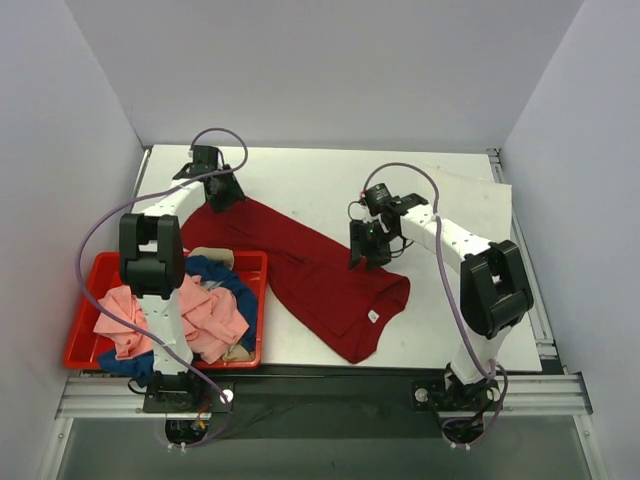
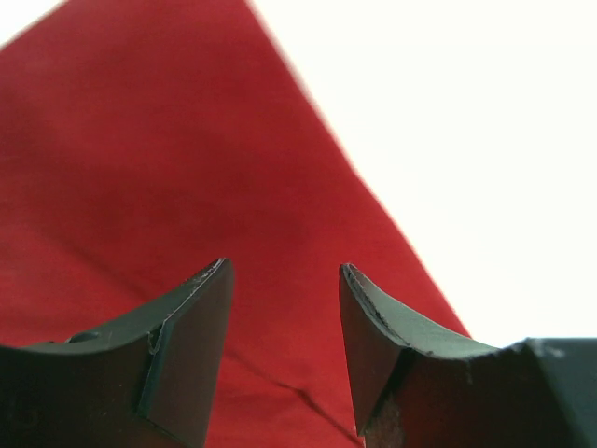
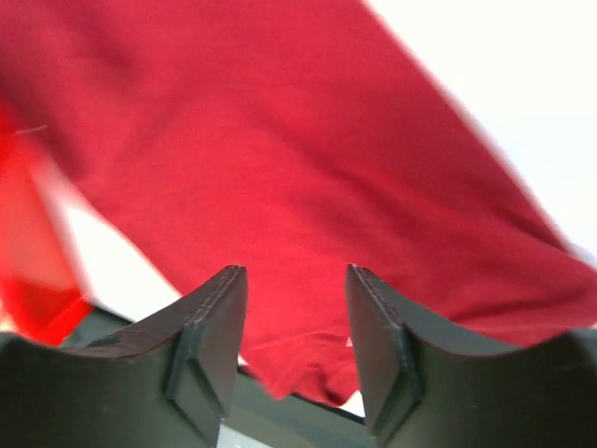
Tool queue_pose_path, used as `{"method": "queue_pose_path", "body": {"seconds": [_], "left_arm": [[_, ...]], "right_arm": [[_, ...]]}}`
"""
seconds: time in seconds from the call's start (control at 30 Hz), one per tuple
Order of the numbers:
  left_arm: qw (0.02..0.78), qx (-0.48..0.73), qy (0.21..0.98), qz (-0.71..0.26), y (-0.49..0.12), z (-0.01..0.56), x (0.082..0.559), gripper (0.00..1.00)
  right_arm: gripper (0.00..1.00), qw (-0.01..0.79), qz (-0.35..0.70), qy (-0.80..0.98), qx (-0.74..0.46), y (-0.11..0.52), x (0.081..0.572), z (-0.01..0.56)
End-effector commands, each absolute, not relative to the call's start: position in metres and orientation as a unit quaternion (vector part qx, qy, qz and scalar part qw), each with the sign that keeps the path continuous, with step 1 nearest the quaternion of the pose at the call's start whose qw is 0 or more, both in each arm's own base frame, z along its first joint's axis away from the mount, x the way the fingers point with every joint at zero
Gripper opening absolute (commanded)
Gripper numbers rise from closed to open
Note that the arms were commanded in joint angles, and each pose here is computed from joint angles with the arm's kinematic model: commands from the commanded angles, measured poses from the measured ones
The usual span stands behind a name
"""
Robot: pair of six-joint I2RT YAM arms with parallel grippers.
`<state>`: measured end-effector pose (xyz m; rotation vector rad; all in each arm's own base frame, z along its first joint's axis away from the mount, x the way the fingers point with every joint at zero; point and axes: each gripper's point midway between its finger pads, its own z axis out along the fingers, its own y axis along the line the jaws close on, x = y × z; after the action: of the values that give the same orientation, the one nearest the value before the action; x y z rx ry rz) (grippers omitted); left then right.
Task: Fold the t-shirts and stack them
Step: Fold the other side of the tshirt into a rectangle, then rotate the tshirt 90 degrees
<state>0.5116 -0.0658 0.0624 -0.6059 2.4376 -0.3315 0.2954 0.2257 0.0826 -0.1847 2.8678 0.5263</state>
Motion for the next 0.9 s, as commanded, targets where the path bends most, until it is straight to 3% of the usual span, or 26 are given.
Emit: {"method": "queue_pose_path", "body": {"seconds": [0.0, 0.5, 0.67, 0.87], "left_arm": [[0.324, -0.199, 0.915, -0.133, -0.083, 0.092, 0.522, 0.59], [0.266, -0.196, 0.932, -0.151, -0.099, 0.049, 0.51, 0.6], [0.269, -0.193, 0.932, -0.147, -0.096, 0.048, 0.514, 0.6], [0.275, -0.2, 0.93, -0.142, -0.081, 0.052, 0.524, 0.6]], "right_arm": [[0.43, 0.081, 0.106, 0.991, -0.032, 0.186, 0.28, 0.055], [0.29, -0.013, 0.016, 0.998, 0.06, 0.129, 0.247, -0.005], [0.25, -0.017, -0.017, 0.998, 0.06, 0.122, 0.257, -0.009], [0.22, -0.007, -0.043, 0.997, 0.07, 0.124, 0.305, -0.008]]}}
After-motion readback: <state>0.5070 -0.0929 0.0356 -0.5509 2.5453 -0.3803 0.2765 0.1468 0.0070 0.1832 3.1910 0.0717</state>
